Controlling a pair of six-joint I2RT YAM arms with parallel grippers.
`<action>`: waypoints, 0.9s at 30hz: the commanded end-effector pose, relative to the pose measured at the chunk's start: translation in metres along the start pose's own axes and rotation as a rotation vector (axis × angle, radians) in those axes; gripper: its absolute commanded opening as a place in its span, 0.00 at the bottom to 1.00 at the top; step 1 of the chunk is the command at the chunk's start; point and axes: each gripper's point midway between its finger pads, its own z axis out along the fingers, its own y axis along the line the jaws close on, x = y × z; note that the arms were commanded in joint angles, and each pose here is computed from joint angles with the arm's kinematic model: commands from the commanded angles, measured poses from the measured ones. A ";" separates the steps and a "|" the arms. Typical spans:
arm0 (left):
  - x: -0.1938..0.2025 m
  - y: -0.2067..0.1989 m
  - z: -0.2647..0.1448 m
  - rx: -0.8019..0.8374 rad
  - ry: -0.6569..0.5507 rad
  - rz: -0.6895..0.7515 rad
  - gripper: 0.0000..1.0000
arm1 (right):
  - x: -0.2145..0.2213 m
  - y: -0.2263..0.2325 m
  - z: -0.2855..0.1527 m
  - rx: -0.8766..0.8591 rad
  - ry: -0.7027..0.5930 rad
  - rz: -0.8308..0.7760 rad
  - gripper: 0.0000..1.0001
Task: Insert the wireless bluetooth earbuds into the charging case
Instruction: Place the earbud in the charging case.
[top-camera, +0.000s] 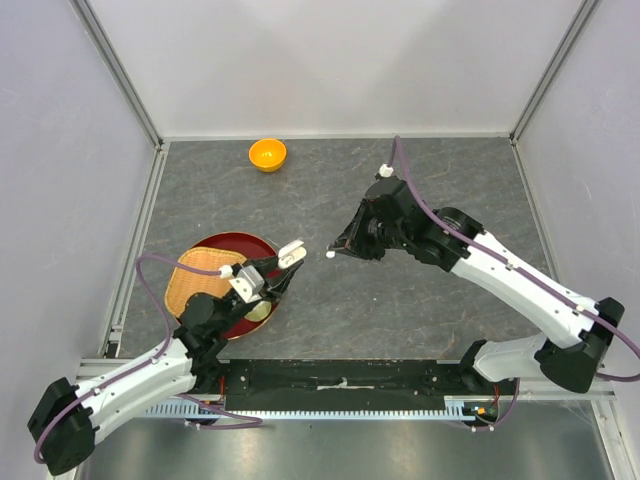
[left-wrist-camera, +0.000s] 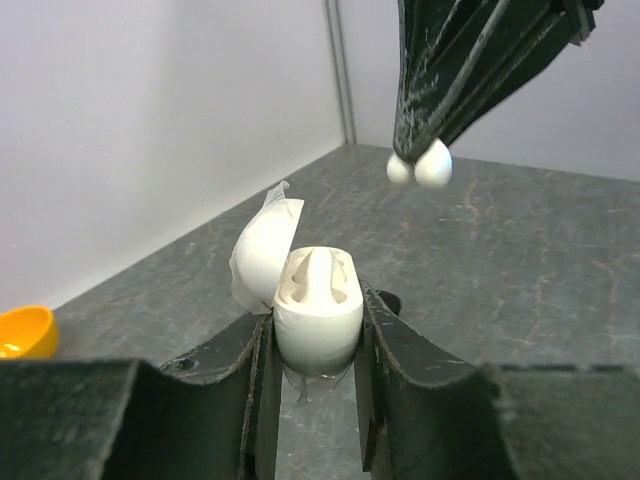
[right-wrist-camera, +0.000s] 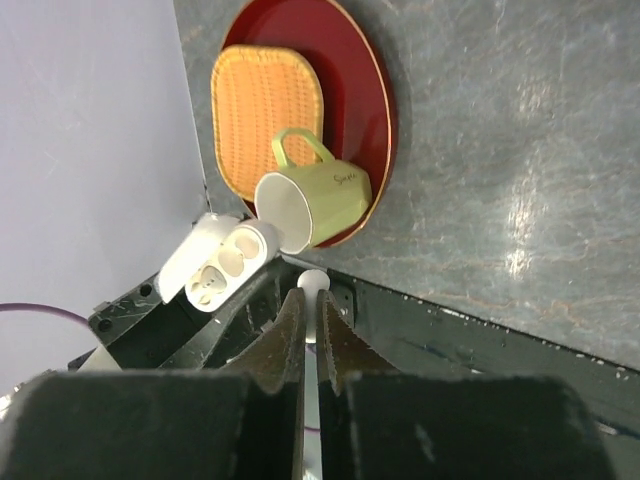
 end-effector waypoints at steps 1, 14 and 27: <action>-0.031 0.021 0.007 -0.079 -0.099 0.163 0.02 | 0.013 0.017 0.001 -0.038 0.092 0.071 0.00; -0.024 0.018 0.019 -0.040 -0.057 0.233 0.02 | 0.018 0.031 0.018 -0.076 0.136 0.179 0.00; -0.030 0.012 0.025 -0.009 -0.067 0.243 0.02 | 0.020 0.034 0.041 -0.080 0.150 0.231 0.00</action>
